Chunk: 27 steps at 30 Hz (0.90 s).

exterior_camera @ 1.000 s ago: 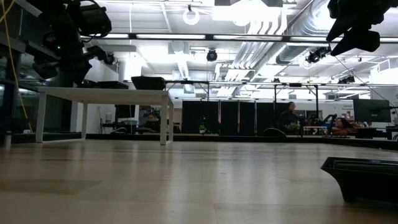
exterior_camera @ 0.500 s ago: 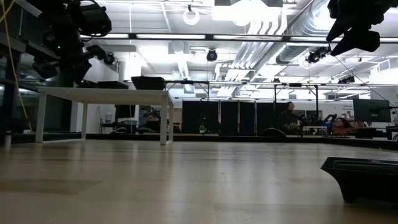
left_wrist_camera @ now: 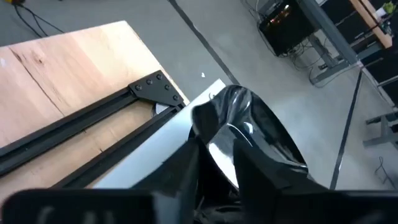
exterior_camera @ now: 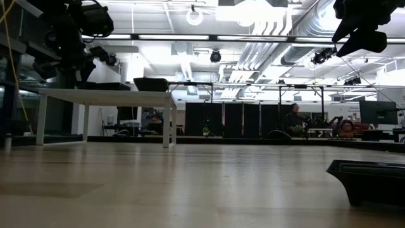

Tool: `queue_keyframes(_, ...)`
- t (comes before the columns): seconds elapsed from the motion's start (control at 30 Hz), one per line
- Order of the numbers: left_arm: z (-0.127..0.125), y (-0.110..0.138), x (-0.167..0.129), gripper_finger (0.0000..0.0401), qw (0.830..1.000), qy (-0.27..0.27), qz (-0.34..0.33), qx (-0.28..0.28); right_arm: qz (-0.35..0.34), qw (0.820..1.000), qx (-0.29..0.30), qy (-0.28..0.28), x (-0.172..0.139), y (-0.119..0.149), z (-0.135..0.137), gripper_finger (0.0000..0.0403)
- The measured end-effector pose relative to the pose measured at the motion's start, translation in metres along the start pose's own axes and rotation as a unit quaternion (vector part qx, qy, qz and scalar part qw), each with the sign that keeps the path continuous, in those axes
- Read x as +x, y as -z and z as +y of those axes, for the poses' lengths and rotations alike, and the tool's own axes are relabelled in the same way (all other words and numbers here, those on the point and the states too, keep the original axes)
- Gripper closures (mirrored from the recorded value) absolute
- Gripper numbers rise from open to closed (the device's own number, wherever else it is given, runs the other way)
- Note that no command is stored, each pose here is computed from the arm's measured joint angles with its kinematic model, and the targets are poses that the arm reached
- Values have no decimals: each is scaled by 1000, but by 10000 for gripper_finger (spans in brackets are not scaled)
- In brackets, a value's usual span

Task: Pick & Place Mini shaped plates
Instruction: Stack the black leaf shaped plate on top of the black leaf shaped plate on the shelf

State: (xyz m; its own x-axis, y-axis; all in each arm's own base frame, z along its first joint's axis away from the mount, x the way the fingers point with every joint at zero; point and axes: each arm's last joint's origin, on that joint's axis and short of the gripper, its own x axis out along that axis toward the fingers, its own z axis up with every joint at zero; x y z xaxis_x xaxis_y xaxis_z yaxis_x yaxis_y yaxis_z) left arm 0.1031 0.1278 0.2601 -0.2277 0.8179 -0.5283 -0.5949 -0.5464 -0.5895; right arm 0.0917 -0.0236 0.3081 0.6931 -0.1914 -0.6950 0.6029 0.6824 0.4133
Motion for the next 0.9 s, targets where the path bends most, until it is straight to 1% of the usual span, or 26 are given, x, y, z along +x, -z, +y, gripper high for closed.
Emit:
queue_keyframes(0.17, 0, 1, 0, 245, 1000, 0, 15, 2, 0, 1000, 0, 0, 0, 0, 0, 178)
queue_keyframes(0.33, 0, 2, 0, 211, 999, 0, 40, 2, 0, 1000, 2, 0, 0, 0, 0, 178)
queue_keyframes(0.53, 0, 3, 0, 201, 998, 2, 57, 0, 0, 1000, 3, 0, 0, 0, 0, 178)
queue_keyframes(0.77, -10, 4, -1, 201, 996, 44, 75, 5, 2, 1000, 11, -3, 0, 0, 0, 178)
queue_keyframes(0.9, -10, 4, -1, 201, 995, 47, 89, 5, 4, 1000, 11, -5, 0, 0, 0, 178)
